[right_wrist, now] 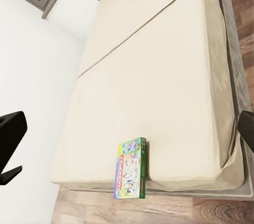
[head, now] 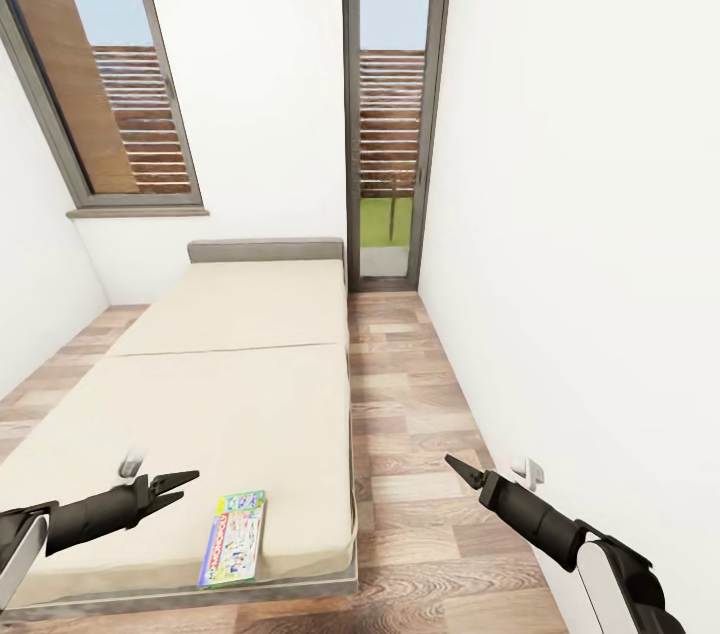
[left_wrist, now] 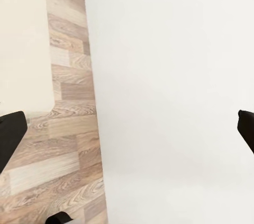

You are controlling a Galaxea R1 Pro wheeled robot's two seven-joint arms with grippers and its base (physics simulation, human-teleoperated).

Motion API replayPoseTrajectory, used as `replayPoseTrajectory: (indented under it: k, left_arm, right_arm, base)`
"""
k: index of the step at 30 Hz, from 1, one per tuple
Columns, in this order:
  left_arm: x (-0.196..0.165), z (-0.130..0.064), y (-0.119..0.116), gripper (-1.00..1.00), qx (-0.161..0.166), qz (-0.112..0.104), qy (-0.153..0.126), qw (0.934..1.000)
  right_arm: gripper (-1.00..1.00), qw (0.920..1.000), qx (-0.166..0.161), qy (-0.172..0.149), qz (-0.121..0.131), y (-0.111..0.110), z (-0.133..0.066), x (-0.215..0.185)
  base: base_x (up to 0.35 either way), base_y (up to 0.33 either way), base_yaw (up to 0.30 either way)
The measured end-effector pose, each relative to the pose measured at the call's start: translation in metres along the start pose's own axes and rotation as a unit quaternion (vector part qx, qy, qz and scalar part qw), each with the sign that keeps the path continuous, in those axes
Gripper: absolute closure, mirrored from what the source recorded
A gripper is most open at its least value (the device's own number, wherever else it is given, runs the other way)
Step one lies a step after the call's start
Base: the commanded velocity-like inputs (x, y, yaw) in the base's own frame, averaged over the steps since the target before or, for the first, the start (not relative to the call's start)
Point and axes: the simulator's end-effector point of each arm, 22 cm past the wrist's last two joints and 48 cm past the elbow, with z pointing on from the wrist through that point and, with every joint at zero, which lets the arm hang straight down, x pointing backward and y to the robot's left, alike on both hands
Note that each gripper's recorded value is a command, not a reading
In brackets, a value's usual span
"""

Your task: Put all the toys in the child's room - the three board games (two on the bed and one on the table), the two jigsaw puzzles on the table, and the tennis ball on the table - inside the toy box on the table in the child's room.

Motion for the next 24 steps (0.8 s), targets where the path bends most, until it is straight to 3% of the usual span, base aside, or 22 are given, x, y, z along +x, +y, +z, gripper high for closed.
replayPoseTrajectory:
  k: [24]
  left_arm:
    - [0.005, 0.015, 0.027, -1.00, -0.011, 0.000, 0.001, 0.9999]
  right_arm:
    - [-1.00, 1.0000, 0.000, 0.002, 0.000, -0.021, 0.013, 0.012]
  base:
    - [0.000, 0.000, 0.000]
